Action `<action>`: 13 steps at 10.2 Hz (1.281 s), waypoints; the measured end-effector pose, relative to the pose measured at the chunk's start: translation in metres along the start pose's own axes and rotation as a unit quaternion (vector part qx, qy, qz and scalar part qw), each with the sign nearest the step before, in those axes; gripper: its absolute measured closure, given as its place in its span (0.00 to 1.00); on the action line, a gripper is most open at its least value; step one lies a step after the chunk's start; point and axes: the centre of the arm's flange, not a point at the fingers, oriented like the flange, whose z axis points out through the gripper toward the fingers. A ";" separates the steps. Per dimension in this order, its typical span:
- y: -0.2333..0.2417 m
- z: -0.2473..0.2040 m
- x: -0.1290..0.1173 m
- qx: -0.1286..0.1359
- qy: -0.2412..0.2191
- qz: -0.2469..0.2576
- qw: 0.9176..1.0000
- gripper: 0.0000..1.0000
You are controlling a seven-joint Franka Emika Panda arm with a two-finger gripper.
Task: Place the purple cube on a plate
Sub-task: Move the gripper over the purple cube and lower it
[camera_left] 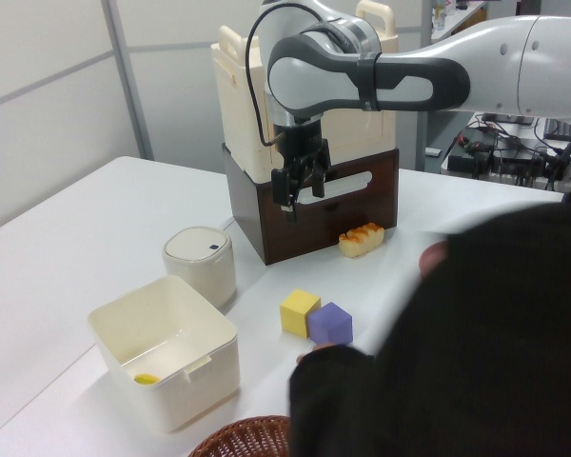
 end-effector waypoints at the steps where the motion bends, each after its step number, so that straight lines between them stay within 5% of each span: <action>1: 0.000 -0.002 0.002 -0.001 0.009 0.000 1.000 0.00; 10: -0.002 0.008 -0.001 0.001 -0.003 -0.011 1.000 0.00; 13: -0.004 0.030 -0.030 0.012 -0.036 -0.010 0.999 0.00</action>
